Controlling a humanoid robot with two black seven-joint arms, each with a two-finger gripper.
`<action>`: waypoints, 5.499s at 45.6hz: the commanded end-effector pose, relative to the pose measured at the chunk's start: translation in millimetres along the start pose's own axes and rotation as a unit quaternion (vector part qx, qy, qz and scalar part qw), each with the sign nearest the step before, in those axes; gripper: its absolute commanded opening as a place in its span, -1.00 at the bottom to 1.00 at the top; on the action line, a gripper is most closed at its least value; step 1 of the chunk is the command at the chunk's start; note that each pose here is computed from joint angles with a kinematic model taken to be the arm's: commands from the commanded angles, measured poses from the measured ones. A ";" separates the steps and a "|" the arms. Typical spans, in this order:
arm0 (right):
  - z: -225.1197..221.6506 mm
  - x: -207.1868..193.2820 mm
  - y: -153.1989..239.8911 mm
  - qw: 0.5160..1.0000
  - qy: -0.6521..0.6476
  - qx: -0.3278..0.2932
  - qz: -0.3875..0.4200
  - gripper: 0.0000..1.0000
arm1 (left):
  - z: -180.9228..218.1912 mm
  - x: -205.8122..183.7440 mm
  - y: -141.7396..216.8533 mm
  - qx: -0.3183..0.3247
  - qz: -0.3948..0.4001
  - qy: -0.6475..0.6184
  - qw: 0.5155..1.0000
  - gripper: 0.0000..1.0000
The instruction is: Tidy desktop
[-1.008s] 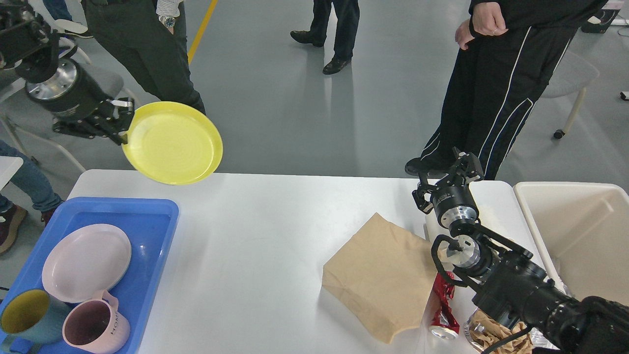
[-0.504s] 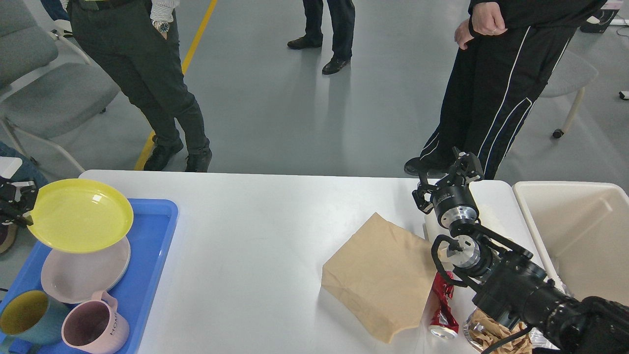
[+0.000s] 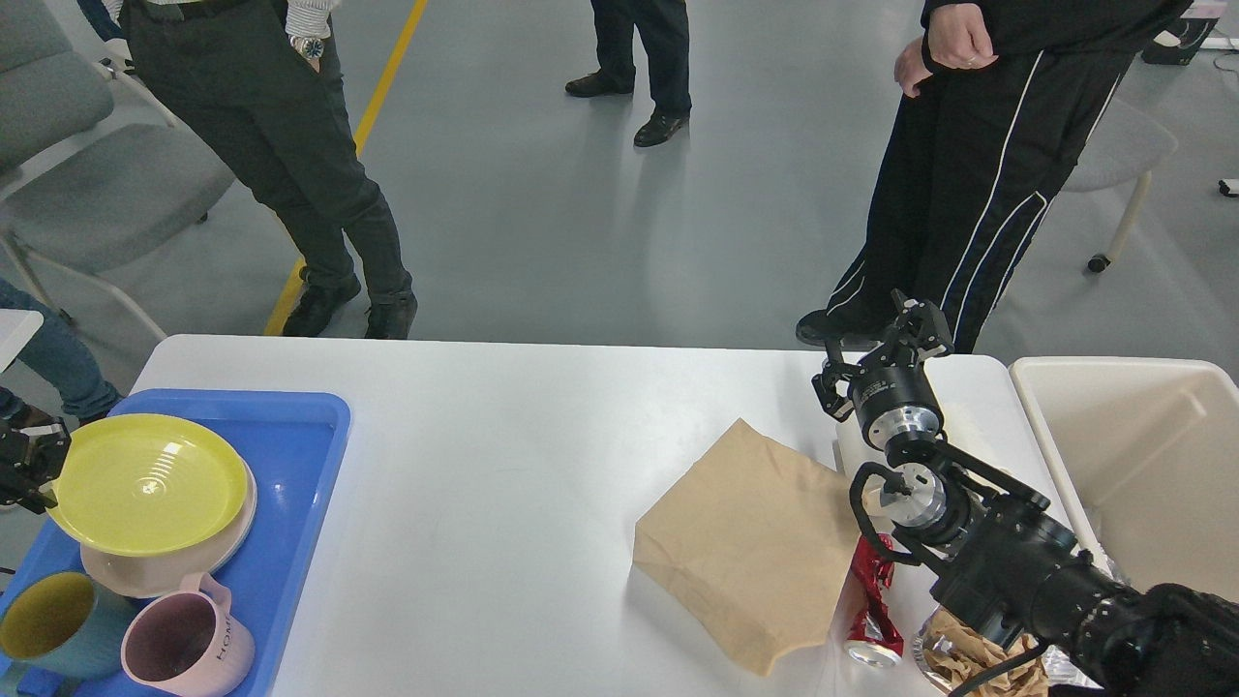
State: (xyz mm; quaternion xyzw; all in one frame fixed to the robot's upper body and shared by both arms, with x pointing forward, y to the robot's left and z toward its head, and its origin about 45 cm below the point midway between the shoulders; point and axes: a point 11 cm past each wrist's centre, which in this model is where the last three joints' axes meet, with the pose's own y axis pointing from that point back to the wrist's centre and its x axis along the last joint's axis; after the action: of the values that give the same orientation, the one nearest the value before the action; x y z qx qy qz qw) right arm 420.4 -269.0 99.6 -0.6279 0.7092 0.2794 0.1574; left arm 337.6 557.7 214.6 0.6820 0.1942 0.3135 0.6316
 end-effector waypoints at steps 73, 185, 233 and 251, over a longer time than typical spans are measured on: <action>0.0 0.0 0.0 1.000 0.000 0.000 0.000 1.00 | 102.7 43.1 67.8 -0.293 0.089 0.083 0.948 0.91; 0.0 0.0 0.0 1.000 0.000 0.000 0.000 1.00 | 275.7 -28.4 34.7 -0.709 -0.013 0.435 0.555 0.93; -0.2 0.0 -0.1 1.000 0.000 0.000 0.000 1.00 | 300.4 -92.8 -18.9 -0.678 -0.071 0.466 0.565 0.93; 0.0 0.0 0.0 1.000 0.000 0.000 0.000 1.00 | 304.5 -117.0 -38.7 -0.660 -0.091 0.477 0.573 0.93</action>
State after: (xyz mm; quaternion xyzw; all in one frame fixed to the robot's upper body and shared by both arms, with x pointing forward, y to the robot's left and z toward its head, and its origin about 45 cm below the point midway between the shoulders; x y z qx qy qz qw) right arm 420.4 -269.0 99.5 -0.6279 0.7092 0.2794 0.1574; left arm 464.1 263.7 156.8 -0.1913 0.2625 0.5769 0.7495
